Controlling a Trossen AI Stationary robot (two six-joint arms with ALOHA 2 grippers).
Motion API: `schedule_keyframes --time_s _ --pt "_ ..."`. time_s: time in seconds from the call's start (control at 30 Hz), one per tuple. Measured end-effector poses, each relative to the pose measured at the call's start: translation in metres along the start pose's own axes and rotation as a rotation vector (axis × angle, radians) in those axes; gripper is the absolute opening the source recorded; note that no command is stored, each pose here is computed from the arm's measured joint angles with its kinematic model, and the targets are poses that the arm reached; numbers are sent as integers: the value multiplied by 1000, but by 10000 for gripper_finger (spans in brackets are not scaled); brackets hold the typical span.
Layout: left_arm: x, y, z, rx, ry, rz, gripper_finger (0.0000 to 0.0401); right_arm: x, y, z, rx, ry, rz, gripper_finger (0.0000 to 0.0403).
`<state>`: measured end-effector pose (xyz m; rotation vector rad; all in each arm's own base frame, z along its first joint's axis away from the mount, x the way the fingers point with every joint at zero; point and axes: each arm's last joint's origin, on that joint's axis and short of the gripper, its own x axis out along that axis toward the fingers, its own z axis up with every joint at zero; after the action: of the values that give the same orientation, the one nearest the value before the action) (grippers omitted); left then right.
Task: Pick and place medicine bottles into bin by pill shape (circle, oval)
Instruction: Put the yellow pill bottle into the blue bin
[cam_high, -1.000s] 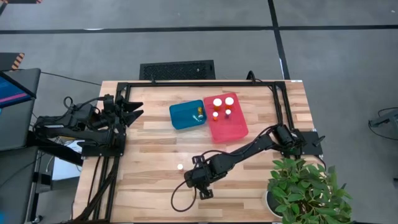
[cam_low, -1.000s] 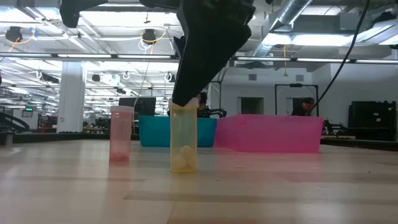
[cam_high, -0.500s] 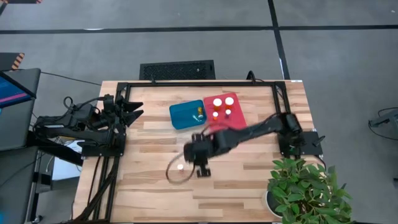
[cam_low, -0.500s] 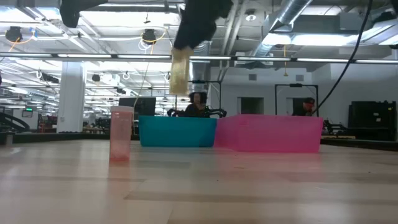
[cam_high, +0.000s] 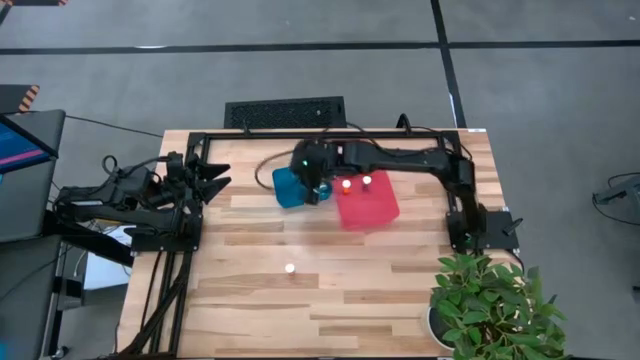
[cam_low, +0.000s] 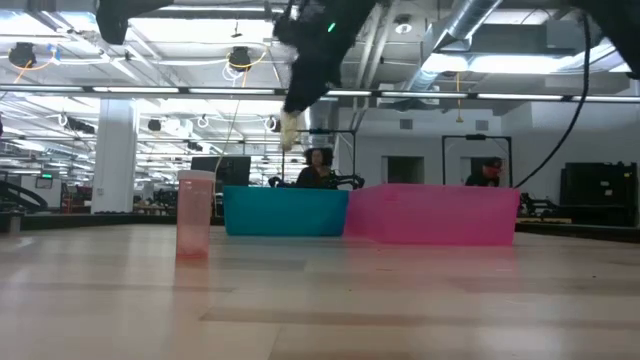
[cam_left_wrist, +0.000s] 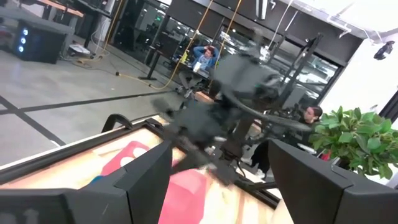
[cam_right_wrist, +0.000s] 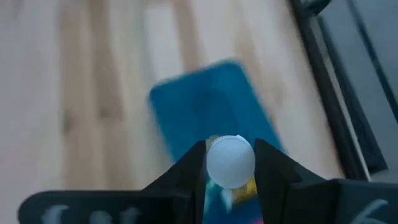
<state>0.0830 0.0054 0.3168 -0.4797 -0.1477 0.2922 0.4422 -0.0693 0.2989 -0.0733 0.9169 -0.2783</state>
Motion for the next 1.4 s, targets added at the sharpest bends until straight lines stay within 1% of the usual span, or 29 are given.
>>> schedule_keyframes --time_s 0.03,0.1,0.13,0.17,0.23,0.27,0.33,0.4,0.47,0.57,0.6,0.77,0.83,0.9,1.4 --pt "0 0 0 1 2 1 259 7 -6 1 16 -8 -11 112" --pt "0 0 -1 10 5 2 259 17 -17 -6 31 41 -25 112" --pt "0 0 -1 14 6 3 259 25 -20 -8 35 56 -33 112" --pt "0 0 -1 19 9 4 259 30 -23 -5 46 29 -39 112" --pt "0 1 -1 24 14 6 259 40 -28 -11 45 70 -40 112" --pt "0 1 -1 22 13 7 259 46 -29 -16 31 108 -40 113" --pt "0 1 -1 18 7 23 259 58 -30 -15 36 82 -44 113" --pt "0 2 -1 17 5 32 259 66 -33 -22 12 137 -39 113" --pt "0 2 -1 13 -4 48 259 76 -33 -22 -5 125 -42 113" --pt "0 3 0 -6 -26 76 259 90 -36 -30 -35 169 -45 113" --pt "0 3 0 -8 -30 87 259 93 -37 -30 -30 162 -43 113" --pt "0 4 0 -5 -41 117 259 101 -41 -34 -27 175 -44 113" --pt "0 4 0 -5 -44 123 259 102 -41 -36 -42 195 -31 113" --pt "0 4 0 -6 -46 127 259 102 -41 -34 -50 172 -25 113" --pt "0 4 1 -17 -54 136 259 102 -45 -34 -44 163 -2 113"
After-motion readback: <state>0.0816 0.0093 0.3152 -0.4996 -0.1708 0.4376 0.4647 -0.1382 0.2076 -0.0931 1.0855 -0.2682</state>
